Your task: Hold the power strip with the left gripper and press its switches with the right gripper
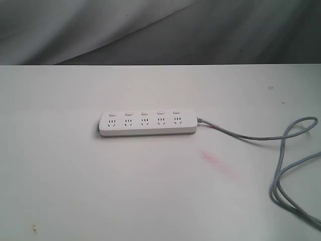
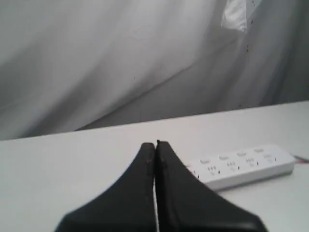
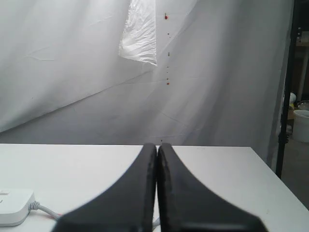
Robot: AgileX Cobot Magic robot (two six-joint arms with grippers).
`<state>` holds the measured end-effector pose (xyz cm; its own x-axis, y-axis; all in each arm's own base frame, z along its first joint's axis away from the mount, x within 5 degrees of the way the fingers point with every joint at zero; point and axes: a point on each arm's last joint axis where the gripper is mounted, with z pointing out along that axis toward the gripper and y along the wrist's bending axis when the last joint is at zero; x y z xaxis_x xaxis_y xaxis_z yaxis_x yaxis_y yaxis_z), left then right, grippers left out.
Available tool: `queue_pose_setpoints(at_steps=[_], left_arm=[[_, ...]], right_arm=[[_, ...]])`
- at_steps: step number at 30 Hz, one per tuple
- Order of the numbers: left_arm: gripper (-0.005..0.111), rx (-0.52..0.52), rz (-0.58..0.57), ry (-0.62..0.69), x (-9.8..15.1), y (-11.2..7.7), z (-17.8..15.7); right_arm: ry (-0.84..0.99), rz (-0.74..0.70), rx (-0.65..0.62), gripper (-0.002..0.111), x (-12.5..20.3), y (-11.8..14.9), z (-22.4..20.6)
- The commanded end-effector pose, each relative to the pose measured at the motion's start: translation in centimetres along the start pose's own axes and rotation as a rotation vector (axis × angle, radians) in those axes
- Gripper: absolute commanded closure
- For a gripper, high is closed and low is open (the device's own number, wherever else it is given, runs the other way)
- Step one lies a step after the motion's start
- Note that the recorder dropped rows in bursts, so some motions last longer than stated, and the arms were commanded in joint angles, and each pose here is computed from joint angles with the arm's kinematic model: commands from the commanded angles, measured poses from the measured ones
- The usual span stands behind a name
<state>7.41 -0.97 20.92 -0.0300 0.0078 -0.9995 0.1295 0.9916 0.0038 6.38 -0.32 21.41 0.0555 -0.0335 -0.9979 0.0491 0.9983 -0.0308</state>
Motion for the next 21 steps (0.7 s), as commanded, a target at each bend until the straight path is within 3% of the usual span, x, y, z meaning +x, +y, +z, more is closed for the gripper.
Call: queue_pose_setpoints(at_steps=[1,4,8,13,16,21], left_arm=[[0.107,-0.008,-0.256,-0.143,-1.1,0.2,-0.1],[0.107,0.001,-0.264,-0.193,-1.6,0.2,-0.2],[0.107,0.005,-0.357,-0.040,-2.0,0.0,-0.1],[0.107,-0.001,-0.361,0.146,-4.4,-0.2,0.1],[0.107,-0.001,-0.315,0.223,-6.3,-0.3,0.9],[0.107,0.054,-0.084,0.373,-9.8,-0.6,3.5]], right_arm=[[0.000,0.006,0.008,0.108,0.1,0.0,0.0],[0.000,0.006,0.008,0.108,0.1,0.0,0.0],[0.000,0.006,0.008,0.108,0.1,0.0,0.0],[0.000,0.004,0.008,0.108,0.1,0.0,0.0],[0.000,0.004,0.008,0.108,0.1,0.0,0.0],[0.000,0.004,0.008,0.108,0.1,0.0,0.0]])
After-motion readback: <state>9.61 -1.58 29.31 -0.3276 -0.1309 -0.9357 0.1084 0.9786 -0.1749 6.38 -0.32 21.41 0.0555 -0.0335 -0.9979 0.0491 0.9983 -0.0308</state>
